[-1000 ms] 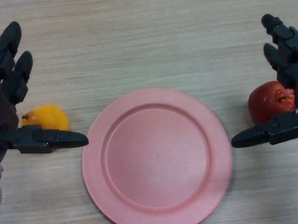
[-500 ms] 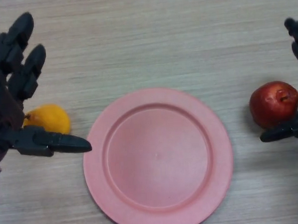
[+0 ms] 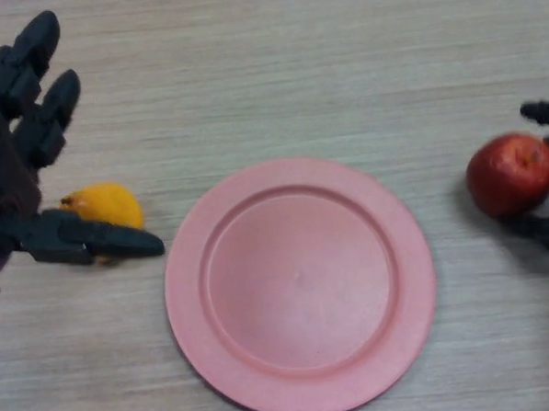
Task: Pick up the red apple and place it on the plate
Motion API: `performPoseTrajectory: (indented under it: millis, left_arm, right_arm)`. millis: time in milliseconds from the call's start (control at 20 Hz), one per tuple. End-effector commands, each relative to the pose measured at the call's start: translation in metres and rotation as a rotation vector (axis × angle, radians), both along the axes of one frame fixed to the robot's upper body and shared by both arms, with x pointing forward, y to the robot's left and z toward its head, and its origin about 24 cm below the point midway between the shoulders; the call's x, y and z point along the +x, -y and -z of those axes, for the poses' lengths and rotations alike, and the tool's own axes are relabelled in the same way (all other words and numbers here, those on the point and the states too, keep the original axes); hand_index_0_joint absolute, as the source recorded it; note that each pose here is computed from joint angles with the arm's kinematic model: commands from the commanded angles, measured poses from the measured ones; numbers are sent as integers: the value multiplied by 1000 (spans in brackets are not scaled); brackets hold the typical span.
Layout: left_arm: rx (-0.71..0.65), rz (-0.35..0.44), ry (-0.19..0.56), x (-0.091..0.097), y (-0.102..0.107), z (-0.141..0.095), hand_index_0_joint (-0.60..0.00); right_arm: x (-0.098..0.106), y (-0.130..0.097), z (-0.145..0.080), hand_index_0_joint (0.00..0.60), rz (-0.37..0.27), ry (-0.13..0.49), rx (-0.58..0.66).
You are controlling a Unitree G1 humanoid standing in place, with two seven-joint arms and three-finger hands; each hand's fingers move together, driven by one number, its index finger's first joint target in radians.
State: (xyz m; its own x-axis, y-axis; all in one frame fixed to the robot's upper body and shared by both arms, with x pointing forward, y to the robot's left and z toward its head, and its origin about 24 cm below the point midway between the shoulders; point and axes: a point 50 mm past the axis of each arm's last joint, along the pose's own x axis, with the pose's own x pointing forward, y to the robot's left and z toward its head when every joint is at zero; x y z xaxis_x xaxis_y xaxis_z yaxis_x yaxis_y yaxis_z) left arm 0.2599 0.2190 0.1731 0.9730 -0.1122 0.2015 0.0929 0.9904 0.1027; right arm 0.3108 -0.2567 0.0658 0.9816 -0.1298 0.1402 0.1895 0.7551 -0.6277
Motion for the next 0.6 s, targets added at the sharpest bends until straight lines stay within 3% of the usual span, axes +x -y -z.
performPoseTrajectory:
  millis: [50, 200, 300, 350, 400, 450, 600]
  left_arm:
    - [47, -58, 230, -11, -5, -25, 0]
    - [49, -69, 219, -11, -6, -24, 0]
    - [47, -73, 233, -12, -6, -25, 0]
    - [48, -72, 240, -12, -2, -27, 0]
    - [52, -69, 241, -12, -1, -27, 0]
    - [69, -40, 238, -11, 3, -31, 0]
    - [84, -35, 255, -8, 2, -33, 0]
  right_arm:
    - [-1, 13, -45, 600, 34, 232, -7]
    - [-2, 8, -56, 600, 29, 258, 45]
    - [-4, -4, -70, 600, 1, 287, 79]
    - [-8, -19, -80, 600, -27, 295, 158]
    - [-10, -26, -82, 600, -38, 292, 217]
    - [-13, -47, -87, 600, -58, 268, 288]
    - [-17, -84, -85, 600, -116, 210, 290]
